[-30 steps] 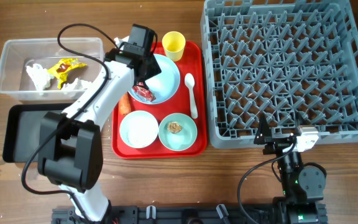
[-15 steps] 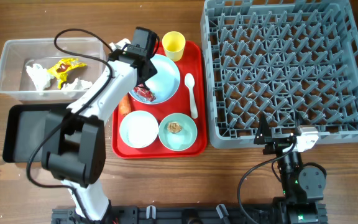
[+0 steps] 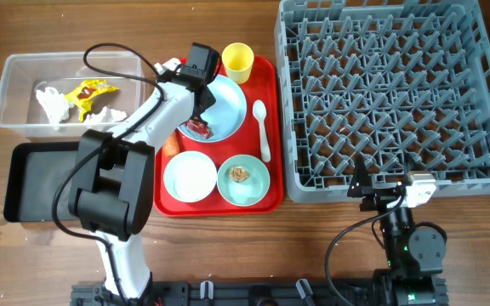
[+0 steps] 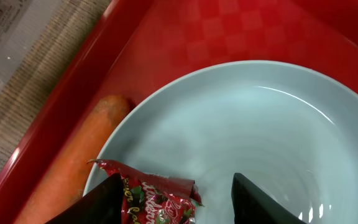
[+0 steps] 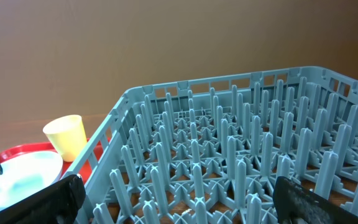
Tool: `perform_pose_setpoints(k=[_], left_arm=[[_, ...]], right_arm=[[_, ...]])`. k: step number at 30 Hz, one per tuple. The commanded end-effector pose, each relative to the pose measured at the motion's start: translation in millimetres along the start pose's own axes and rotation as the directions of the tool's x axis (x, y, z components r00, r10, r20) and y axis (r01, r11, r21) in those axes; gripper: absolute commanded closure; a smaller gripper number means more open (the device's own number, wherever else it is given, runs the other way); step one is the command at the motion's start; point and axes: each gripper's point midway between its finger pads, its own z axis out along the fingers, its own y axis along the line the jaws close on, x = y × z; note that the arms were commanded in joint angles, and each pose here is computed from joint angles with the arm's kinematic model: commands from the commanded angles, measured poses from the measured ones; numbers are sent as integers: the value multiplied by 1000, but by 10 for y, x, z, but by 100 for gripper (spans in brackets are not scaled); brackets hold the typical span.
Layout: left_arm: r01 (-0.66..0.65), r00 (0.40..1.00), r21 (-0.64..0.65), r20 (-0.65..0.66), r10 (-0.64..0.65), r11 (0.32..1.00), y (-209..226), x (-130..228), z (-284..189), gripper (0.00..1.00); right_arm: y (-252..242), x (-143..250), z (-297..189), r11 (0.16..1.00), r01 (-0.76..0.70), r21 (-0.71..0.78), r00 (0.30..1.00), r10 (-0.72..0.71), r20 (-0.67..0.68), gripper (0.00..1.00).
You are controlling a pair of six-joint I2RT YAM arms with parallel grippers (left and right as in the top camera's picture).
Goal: Sort waste into correct bins and load items into the dishwasher rack
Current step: 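Carry red wrapper to clear bin and release it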
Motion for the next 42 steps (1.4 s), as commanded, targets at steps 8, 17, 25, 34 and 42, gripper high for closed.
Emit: perform_pose_setpoints(k=[8, 17, 25, 34, 42], left_arm=[[12, 1000, -19, 25, -12, 1000, 5, -12, 107, 67], [11, 1000, -19, 23, -11, 1000, 5, -7, 106, 84], [-9, 999, 20, 44, 9, 1000, -63, -145, -96, 96], [16, 968, 182, 244, -61, 983, -157, -795, -1131, 96], [130, 882, 70, 448, -147, 989, 502, -1545, -1318, 96]], right_arm=[[-12, -15, -1, 1000, -7, 8, 1000, 7, 8, 0], [-12, -15, -1, 1000, -7, 8, 1000, 7, 8, 0], [-12, -15, -1, 1000, -6, 8, 1000, 6, 8, 0], [-12, -15, -1, 1000, -7, 8, 1000, 7, 8, 0], [-12, -15, -1, 1000, -7, 8, 1000, 7, 8, 0]])
